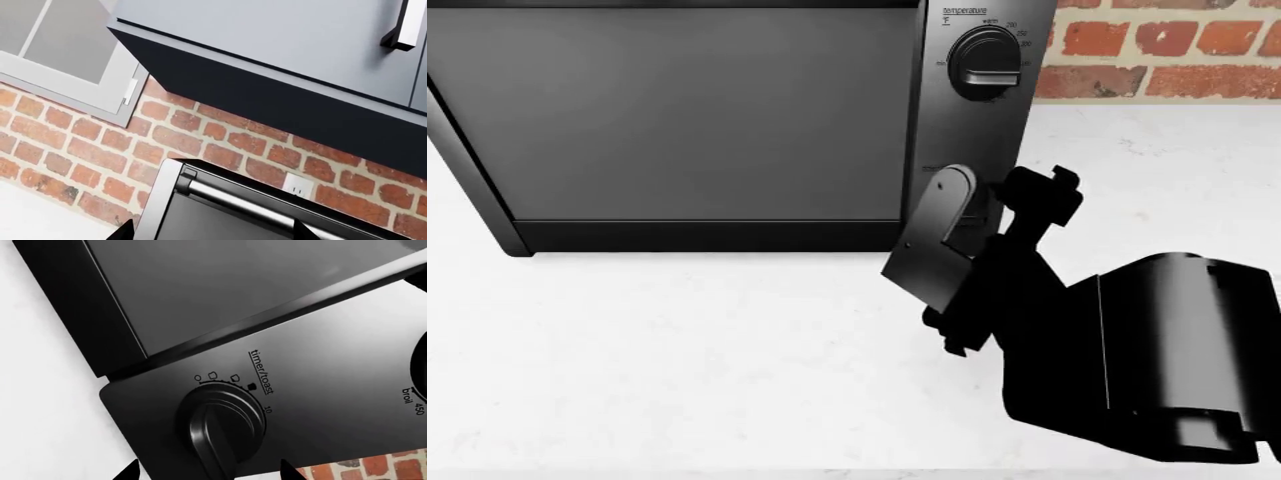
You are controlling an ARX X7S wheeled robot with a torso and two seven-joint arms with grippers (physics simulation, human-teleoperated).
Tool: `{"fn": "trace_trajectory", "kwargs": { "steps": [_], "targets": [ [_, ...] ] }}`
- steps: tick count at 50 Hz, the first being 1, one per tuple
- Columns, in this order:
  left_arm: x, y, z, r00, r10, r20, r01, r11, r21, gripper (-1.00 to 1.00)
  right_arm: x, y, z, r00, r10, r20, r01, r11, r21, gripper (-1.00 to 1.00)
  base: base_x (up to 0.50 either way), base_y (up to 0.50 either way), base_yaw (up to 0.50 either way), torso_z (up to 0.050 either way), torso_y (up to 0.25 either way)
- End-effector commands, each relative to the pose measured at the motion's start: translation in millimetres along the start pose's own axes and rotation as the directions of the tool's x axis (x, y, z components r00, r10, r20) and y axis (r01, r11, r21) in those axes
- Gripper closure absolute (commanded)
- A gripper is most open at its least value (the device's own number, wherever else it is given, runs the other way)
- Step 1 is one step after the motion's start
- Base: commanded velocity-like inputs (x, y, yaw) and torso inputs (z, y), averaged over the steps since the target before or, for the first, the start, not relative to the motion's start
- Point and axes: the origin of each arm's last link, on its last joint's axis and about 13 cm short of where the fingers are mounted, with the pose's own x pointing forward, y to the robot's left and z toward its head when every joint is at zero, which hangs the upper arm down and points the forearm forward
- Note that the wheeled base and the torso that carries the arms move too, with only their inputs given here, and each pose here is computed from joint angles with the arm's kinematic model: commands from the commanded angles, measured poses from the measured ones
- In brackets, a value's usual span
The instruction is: Turn on the toaster oven by setting the timer.
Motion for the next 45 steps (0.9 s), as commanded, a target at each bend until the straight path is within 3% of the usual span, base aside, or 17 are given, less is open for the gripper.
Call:
{"fn": "trace_trajectory", "kwargs": {
  "steps": [1,45],
  "targets": [
    [0.1,0.2,-0.5,1.000,0.002,0.001,-0.002,1.000,0.000,-1.00,4.1,-1.0,1.4,1.000,-0.014,-0.002,0.014,1.000,0.001,-1.00,0.00,0.00,0.00,0.000,0.000],
    [0.3,1.1,-1.7,1.000,0.008,-0.002,-0.008,1.000,0.001,-1.00,11.0,2.1,3.0,1.000,-0.021,-0.001,0.021,1.000,0.002,-1.00,0.00,0.00,0.00,0.000,0.000]
  ]
}}
